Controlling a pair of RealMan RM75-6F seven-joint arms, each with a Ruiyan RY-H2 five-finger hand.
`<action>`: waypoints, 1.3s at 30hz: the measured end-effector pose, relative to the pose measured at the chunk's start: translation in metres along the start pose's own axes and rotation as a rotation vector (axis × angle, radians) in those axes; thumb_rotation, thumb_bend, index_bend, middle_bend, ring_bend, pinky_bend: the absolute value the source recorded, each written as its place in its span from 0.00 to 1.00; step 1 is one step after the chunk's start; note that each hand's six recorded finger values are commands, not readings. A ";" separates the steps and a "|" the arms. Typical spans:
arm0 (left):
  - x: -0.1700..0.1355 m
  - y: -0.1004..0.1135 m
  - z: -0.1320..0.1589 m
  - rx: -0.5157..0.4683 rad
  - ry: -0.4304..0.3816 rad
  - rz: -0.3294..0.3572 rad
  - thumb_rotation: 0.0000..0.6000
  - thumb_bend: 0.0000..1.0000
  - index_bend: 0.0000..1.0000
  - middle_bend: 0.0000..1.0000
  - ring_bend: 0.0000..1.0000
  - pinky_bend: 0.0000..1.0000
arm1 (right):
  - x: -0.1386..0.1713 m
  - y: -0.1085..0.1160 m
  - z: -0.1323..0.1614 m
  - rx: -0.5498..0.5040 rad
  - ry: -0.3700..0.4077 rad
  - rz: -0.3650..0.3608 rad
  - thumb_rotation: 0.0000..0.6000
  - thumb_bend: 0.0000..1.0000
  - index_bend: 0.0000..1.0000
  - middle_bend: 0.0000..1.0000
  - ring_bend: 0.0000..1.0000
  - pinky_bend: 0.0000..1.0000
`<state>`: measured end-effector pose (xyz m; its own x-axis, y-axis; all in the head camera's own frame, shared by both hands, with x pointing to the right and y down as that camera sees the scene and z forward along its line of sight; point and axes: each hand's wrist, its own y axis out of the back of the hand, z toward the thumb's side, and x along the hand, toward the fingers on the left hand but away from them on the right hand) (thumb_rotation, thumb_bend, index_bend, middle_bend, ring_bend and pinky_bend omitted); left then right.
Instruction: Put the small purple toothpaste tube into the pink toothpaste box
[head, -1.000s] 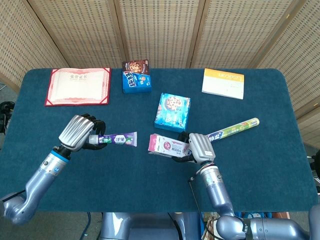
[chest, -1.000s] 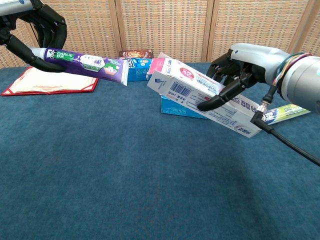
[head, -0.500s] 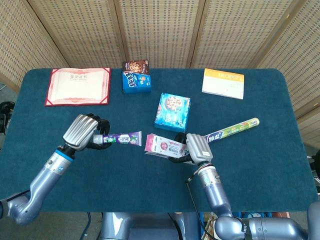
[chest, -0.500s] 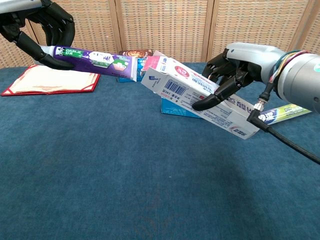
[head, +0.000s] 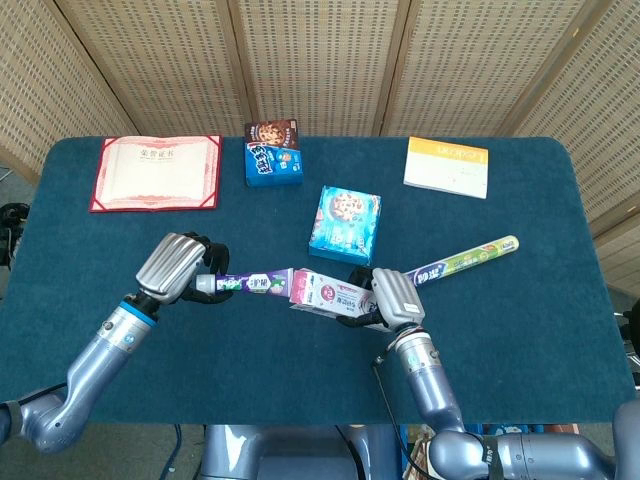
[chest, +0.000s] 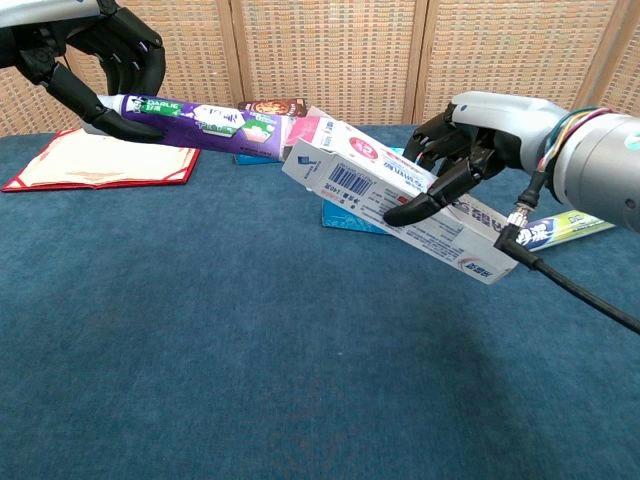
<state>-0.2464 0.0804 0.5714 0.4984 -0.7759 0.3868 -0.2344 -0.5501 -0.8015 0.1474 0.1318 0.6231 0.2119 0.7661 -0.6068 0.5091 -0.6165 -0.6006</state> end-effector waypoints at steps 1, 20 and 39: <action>0.000 0.000 0.001 -0.002 -0.002 0.000 1.00 0.31 0.92 0.69 0.55 0.48 | 0.000 0.000 0.000 0.000 0.000 0.001 1.00 0.00 0.59 0.55 0.47 0.54; 0.004 -0.014 0.014 -0.033 -0.008 -0.052 1.00 0.31 0.92 0.69 0.55 0.48 | 0.002 -0.001 0.006 -0.021 0.015 0.011 1.00 0.00 0.59 0.55 0.47 0.54; 0.015 -0.019 0.033 -0.029 -0.035 -0.041 1.00 0.31 0.92 0.69 0.55 0.48 | 0.003 -0.002 0.013 -0.026 0.033 0.020 1.00 0.00 0.59 0.55 0.47 0.54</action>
<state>-0.2067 0.0896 0.5768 0.5370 -0.7416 0.4021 -0.2370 -0.5901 -0.7717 0.1358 0.1330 0.6155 0.2490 0.7598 -0.6006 0.5257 -0.6269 -0.5751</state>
